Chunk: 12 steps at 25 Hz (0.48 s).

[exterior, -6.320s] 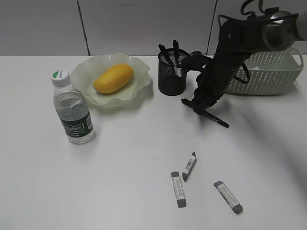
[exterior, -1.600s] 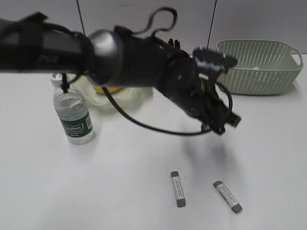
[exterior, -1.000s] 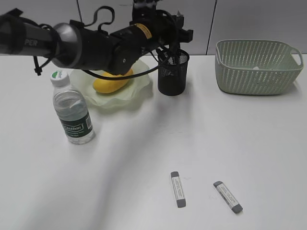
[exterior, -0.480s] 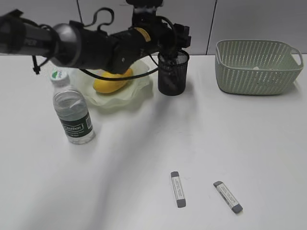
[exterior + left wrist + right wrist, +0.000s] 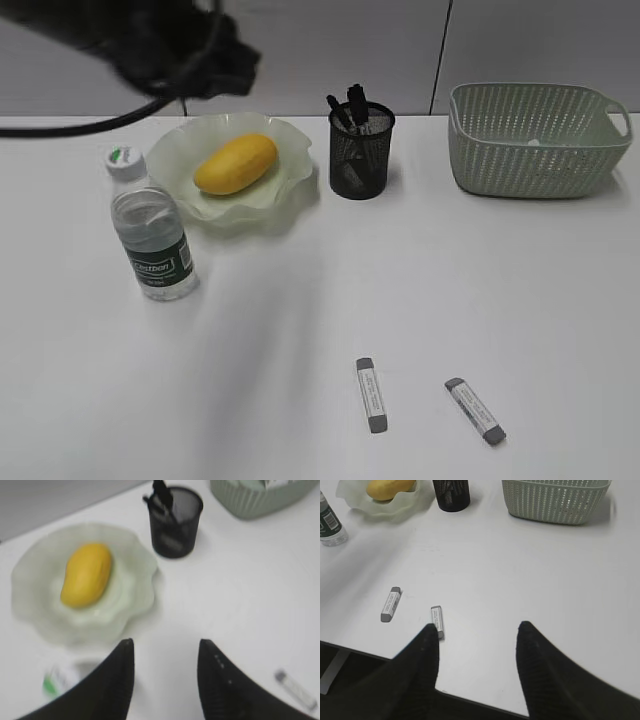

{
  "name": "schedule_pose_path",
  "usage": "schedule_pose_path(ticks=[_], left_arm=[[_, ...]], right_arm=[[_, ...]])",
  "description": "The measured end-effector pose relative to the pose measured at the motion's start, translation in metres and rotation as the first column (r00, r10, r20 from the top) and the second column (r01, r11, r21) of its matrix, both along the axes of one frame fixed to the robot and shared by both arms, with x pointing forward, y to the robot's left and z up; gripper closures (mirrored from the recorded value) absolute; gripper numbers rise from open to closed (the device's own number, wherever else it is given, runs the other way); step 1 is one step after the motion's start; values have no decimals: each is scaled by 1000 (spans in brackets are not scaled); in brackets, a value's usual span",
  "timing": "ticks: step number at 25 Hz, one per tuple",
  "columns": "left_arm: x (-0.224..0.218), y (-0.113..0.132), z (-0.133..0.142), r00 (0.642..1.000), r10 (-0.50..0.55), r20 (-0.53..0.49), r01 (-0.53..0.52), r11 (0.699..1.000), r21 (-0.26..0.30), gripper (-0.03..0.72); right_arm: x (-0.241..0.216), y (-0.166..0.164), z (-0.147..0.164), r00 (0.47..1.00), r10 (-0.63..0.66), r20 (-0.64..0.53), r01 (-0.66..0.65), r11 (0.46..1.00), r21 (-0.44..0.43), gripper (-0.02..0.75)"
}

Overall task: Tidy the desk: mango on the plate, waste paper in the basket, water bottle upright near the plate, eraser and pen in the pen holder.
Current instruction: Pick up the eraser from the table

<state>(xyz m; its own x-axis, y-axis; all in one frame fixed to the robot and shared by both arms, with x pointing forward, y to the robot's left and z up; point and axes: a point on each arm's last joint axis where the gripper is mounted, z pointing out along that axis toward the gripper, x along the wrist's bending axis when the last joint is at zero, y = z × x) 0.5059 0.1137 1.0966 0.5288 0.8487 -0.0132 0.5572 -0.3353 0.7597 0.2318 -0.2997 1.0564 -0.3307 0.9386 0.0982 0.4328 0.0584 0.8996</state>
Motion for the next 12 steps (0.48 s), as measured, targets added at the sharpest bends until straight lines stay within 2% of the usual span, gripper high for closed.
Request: schedule_pose_path(ticks=[2, 6, 9, 12], left_arm=[[-44, 33, 0, 997, 13, -78, -9, 998, 61, 370], [-124, 92, 2, 990, 42, -131, -30, 995, 92, 276], [-178, 131, 1, 994, 71, -79, -70, 997, 9, 225], [-210, 154, -11, 997, 77, -28, -78, 996, -44, 217]], right_arm=[[0, 0, 0, 1000, 0, 0, 0, 1000, 0, 335], [0, 0, 0, 1000, 0, 0, 0, 1000, 0, 335], [0, 0, 0, 1000, 0, 0, 0, 1000, 0, 335], [0, 0, 0, 1000, 0, 0, 0, 1000, 0, 335]])
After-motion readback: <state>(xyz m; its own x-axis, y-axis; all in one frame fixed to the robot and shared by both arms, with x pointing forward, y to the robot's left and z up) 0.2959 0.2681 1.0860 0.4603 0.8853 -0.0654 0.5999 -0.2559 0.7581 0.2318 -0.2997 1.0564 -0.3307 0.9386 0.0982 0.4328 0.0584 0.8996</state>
